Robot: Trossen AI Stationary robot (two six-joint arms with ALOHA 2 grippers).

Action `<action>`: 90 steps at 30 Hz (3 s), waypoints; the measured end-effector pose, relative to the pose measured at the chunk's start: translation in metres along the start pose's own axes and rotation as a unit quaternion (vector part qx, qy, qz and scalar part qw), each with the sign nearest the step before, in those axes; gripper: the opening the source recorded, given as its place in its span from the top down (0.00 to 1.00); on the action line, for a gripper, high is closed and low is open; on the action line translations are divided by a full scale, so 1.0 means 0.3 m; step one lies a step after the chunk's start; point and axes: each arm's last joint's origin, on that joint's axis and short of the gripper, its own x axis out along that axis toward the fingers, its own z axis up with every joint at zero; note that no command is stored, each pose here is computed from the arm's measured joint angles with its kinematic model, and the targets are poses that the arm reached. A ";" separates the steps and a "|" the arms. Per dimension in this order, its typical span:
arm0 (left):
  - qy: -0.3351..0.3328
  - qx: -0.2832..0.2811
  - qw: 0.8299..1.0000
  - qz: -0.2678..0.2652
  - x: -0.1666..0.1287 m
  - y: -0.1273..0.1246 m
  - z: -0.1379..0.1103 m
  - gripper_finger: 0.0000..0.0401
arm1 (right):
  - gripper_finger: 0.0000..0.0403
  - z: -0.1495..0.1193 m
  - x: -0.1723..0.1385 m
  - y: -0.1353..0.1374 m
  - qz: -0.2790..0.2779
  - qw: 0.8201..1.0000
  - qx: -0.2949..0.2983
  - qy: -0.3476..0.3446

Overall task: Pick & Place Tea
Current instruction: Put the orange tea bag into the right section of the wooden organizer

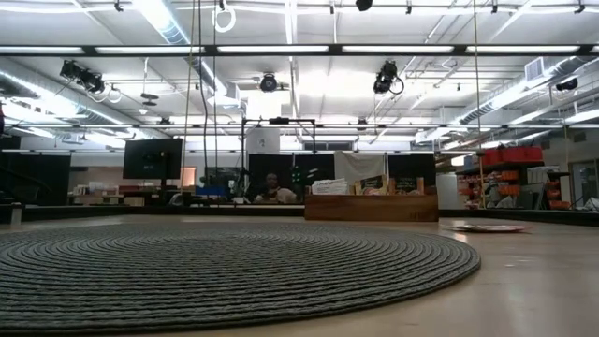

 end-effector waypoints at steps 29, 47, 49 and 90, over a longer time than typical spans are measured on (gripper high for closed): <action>0.011 0.060 0.998 0.014 0.017 0.020 -0.008 0.99 | 0.96 -0.007 0.000 -0.001 -0.001 1.000 0.007 0.010; 0.229 0.183 0.956 -0.027 -0.001 0.087 -0.139 1.00 | 0.56 0.065 -0.035 -0.014 0.088 0.981 0.001 0.175; 0.250 0.198 0.947 -0.038 -0.003 0.096 -0.149 1.00 | 0.57 0.105 -0.016 -0.010 0.108 0.973 -0.030 0.203; 0.366 0.250 0.889 -0.110 -0.029 0.135 -0.197 1.00 | 0.61 -0.107 0.270 0.041 0.250 0.877 -0.038 0.409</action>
